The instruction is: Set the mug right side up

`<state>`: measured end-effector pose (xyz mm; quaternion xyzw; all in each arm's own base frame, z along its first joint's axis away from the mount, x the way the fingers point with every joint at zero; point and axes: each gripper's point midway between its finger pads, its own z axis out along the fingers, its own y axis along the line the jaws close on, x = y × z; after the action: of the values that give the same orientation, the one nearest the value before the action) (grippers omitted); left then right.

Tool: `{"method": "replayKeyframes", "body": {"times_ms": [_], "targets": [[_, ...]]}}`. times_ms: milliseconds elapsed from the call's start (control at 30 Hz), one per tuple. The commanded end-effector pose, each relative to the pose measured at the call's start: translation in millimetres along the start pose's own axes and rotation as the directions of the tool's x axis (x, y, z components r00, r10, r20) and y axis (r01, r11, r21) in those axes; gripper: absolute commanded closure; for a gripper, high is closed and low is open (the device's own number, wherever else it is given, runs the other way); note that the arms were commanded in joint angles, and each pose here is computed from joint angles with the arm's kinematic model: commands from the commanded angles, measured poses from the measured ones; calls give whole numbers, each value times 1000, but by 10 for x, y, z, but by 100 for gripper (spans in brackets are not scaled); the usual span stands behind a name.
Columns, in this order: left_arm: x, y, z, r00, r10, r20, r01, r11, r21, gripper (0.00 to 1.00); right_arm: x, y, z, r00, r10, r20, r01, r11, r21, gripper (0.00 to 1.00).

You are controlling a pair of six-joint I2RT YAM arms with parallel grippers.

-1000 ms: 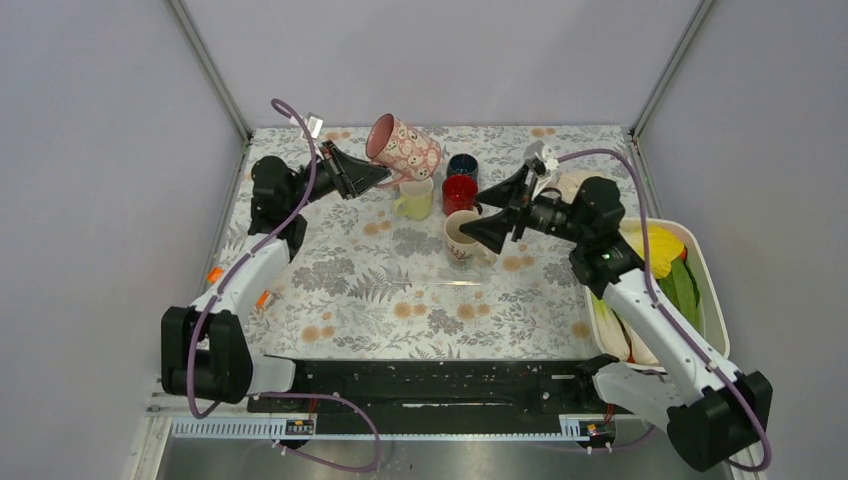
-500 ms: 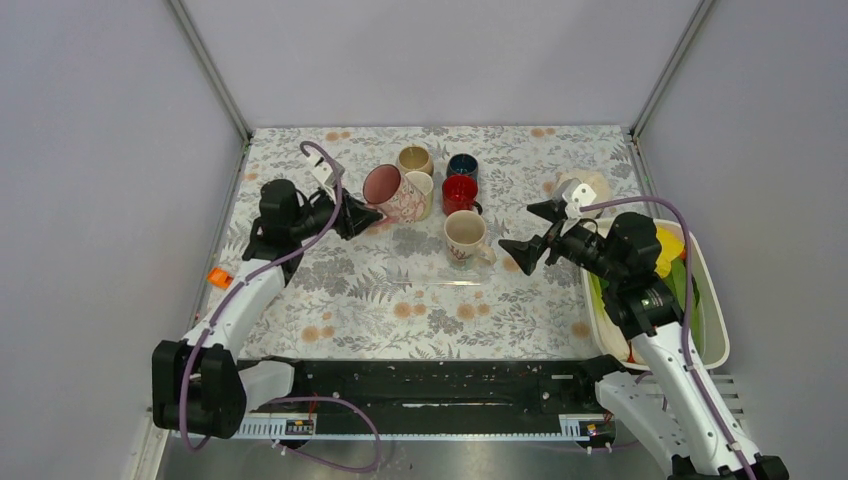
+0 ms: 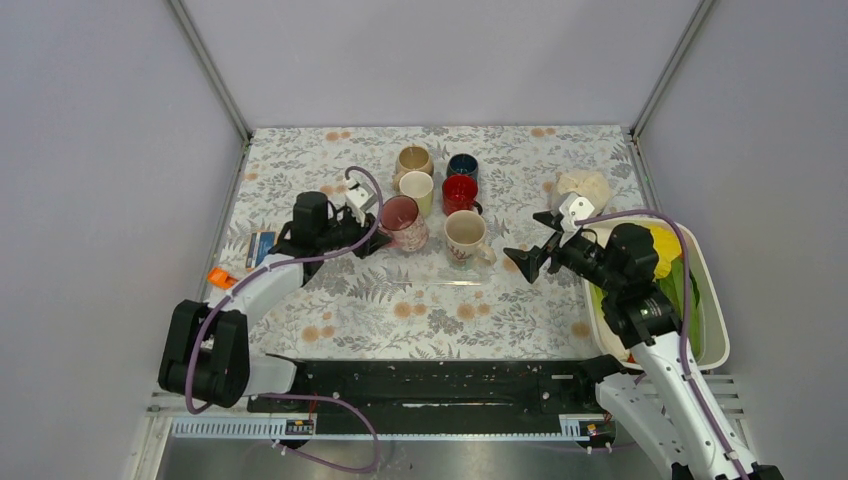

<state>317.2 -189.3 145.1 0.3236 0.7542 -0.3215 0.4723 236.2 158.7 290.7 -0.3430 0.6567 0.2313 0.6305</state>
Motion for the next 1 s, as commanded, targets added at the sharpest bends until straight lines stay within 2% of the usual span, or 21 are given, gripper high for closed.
{"method": "replayKeyframes", "body": {"times_ms": [0, 467, 533, 900, 967], "targets": [[-368, 82, 141, 972, 211, 106, -208, 977, -41, 100, -63, -77, -27, 998, -48, 32, 47, 998, 33, 1], [-237, 136, 386, 975, 224, -6, -224, 971, -85, 100, -51, -54, -51, 998, -53, 42, 52, 998, 21, 0], [-227, 128, 400, 974, 227, -15, -227, 970, -87, 97, -50, -46, -53, 998, -53, 42, 52, 998, 18, 0], [-182, 106, 420, 975, 216, -44, -219, 972, -86, 46, -55, -37, -59, 998, -54, 44, 53, 998, 14, 1], [-173, 98, 404, 976, 213, -47, -216, 972, -87, 32, -56, -37, -57, 998, -55, 44, 54, 998, 14, 1]]}}
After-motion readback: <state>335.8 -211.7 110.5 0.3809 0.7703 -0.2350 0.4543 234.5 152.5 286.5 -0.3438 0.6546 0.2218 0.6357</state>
